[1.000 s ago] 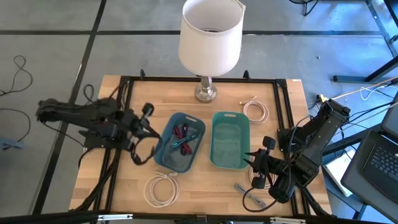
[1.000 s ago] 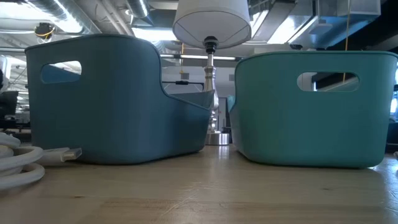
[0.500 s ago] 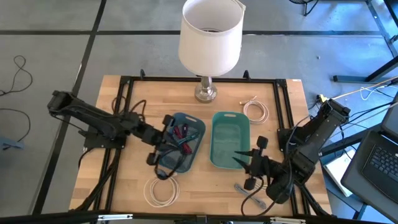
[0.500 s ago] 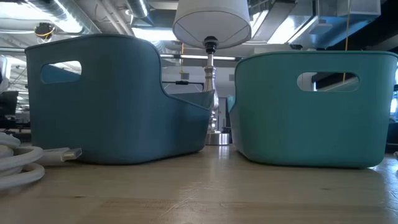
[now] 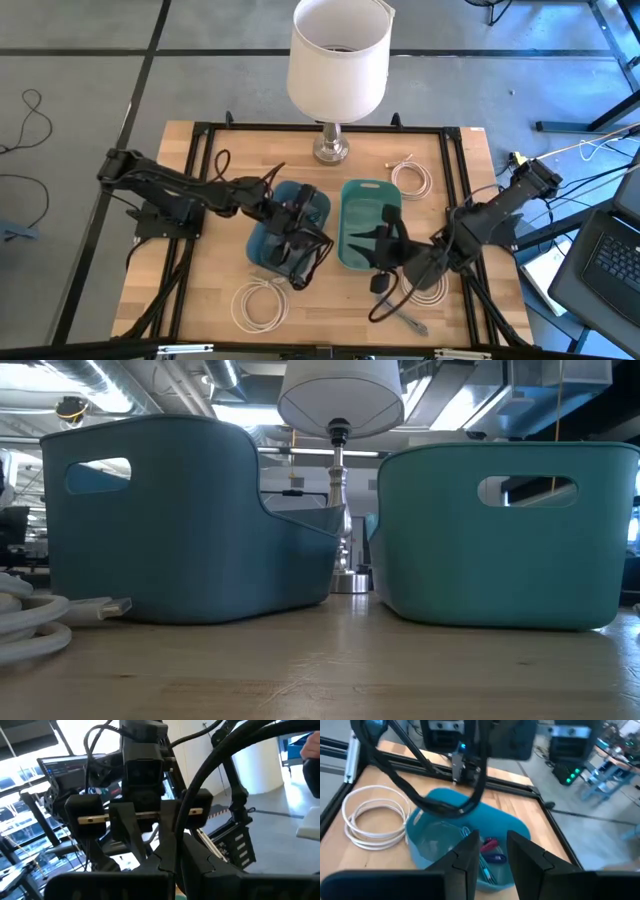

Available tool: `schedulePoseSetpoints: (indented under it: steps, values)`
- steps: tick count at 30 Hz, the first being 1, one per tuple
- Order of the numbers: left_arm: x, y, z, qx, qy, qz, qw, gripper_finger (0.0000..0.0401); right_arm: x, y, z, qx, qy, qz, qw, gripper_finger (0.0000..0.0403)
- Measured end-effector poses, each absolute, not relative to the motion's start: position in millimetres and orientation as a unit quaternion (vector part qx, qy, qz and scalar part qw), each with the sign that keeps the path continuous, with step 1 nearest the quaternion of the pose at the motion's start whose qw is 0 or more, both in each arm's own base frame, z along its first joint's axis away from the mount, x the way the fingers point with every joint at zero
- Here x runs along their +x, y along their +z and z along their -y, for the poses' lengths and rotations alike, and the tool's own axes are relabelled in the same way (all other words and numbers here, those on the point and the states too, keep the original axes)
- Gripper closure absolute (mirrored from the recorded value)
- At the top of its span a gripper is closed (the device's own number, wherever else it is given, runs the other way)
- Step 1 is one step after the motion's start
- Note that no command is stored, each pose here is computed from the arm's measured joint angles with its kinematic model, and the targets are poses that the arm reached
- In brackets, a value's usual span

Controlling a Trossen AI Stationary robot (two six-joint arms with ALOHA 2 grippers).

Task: Pick and place items into bin
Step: Put the black charger cable into the green bin

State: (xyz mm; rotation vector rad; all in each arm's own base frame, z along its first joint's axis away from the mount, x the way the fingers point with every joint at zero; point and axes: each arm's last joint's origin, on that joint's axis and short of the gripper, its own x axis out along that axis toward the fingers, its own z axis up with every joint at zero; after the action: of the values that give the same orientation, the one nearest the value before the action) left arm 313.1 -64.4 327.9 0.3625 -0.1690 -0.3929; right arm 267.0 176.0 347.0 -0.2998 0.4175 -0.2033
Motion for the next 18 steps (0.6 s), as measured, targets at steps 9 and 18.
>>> schedulePoseSetpoints:
  steps: [9,18]
  values:
    - [318.6,327.1,58.8,0.178,-0.196,0.090,0.960,0.0398,285.3,355.1,-164.5,-0.150,-0.044,-0.180,0.971,0.0301]
    - [318.4,327.8,59.3,0.178,-0.198,0.093,0.960,0.0398,305.3,354.5,-153.0,-0.139,0.001,-0.161,0.977,0.0301]
